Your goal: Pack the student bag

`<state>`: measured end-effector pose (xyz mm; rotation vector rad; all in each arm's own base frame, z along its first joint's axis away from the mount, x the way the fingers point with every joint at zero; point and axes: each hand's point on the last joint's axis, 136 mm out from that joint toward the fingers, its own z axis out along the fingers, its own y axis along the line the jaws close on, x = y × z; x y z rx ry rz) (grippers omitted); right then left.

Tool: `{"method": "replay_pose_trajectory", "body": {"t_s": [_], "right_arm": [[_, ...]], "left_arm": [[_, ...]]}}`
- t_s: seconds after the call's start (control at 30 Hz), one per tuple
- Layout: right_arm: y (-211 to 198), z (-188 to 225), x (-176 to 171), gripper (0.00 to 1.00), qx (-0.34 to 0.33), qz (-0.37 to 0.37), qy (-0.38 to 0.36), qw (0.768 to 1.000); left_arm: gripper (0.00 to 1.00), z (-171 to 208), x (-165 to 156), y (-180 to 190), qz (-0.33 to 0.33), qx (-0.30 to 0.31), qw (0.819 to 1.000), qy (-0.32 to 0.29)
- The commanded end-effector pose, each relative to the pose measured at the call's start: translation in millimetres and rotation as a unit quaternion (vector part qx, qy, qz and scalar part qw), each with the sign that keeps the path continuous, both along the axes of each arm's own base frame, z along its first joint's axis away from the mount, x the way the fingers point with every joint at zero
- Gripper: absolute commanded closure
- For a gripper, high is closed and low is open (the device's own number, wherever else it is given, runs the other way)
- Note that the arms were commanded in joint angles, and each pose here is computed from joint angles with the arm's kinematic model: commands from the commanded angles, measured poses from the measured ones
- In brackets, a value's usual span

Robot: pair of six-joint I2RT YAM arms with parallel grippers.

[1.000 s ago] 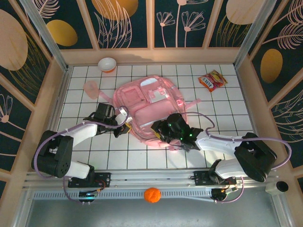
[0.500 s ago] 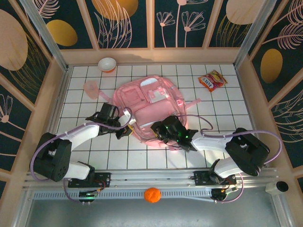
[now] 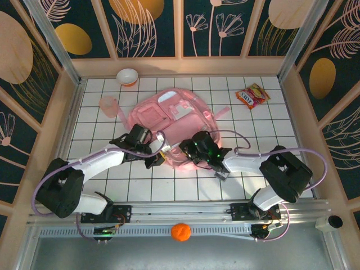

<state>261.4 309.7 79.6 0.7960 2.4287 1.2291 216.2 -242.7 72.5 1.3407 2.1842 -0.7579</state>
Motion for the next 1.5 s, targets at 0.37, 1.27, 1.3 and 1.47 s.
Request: {"method": "replay_pose_trajectory", "body": {"t_s": [0.37, 1.27, 1.3, 1.47], "right_arm": [[-3, 46, 41, 0.70, -0.041, 0.119, -0.135, 0.983], [-30, 79, -45, 0.61, -0.104, 0.204, -0.170, 0.959], [-28, 77, -45, 0.61, -0.103, 0.205, -0.166, 0.959], [-10, 65, -52, 0.61, -0.070, 0.220, -0.142, 0.963]], "left_arm": [[0.59, 57, -28, -70, -0.148, -0.074, 0.984, -0.073], [0.42, 2, 66, 10, -0.177, 0.094, 0.945, -0.258], [0.51, 2, 68, 11, -0.172, 0.095, 0.946, -0.259], [0.95, 21, 64, 4, -0.138, 0.049, 0.953, -0.267]]}}
